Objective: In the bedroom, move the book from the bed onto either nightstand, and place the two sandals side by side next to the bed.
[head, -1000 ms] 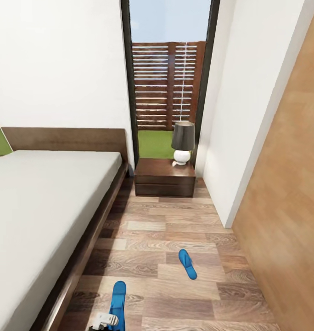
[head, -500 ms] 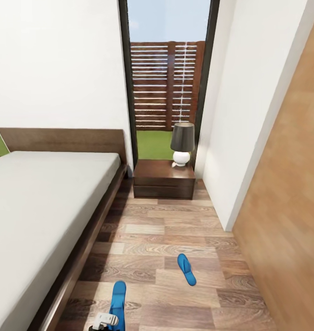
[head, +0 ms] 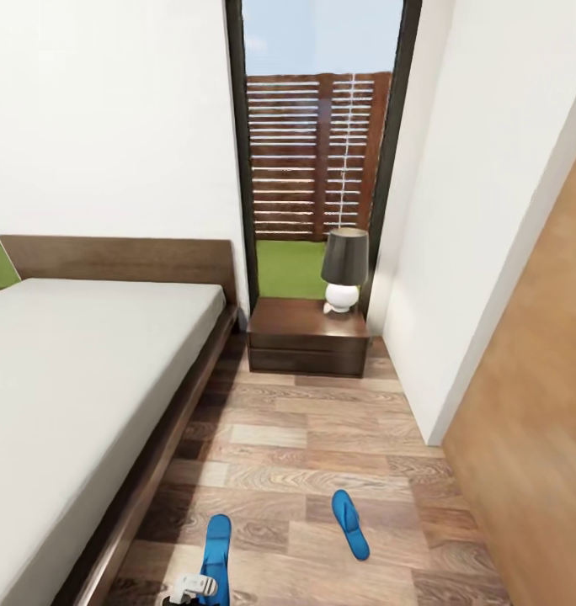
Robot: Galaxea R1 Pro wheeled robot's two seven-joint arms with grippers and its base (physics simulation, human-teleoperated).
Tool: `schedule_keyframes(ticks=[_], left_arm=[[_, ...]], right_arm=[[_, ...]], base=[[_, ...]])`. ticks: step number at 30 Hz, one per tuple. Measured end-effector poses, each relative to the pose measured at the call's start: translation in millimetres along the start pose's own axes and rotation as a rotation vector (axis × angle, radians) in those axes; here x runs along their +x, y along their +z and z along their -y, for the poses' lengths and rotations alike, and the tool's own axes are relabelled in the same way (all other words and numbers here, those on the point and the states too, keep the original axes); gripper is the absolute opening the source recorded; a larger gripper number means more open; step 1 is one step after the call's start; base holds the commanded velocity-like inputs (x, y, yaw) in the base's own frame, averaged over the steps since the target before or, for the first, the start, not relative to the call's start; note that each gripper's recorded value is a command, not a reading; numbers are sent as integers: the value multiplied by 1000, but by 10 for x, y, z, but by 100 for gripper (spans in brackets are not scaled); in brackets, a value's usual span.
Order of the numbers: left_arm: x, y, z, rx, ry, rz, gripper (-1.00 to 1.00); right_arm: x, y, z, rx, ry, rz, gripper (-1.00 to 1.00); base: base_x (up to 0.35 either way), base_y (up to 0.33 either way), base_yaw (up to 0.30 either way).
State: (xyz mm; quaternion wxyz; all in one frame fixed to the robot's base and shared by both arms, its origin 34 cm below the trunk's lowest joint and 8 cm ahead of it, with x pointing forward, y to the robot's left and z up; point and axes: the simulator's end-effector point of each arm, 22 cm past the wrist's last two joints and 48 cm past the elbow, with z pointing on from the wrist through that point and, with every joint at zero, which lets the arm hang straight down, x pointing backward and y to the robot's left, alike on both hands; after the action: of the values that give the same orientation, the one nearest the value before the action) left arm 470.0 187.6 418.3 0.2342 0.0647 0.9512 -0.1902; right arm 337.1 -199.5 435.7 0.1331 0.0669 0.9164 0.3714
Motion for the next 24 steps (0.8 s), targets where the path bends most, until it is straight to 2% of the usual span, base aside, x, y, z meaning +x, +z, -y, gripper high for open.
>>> schedule_keyframes(ticks=[5,24], left_arm=[[2,0,1,0,0,0,-100],[2,1,1,0,0,-1,-100]], right_arm=[[0,-1,1,0,0,0,100],[0,-2,3,0,0,0,100]], base=[[307,-109,142],[280,-138,5]])
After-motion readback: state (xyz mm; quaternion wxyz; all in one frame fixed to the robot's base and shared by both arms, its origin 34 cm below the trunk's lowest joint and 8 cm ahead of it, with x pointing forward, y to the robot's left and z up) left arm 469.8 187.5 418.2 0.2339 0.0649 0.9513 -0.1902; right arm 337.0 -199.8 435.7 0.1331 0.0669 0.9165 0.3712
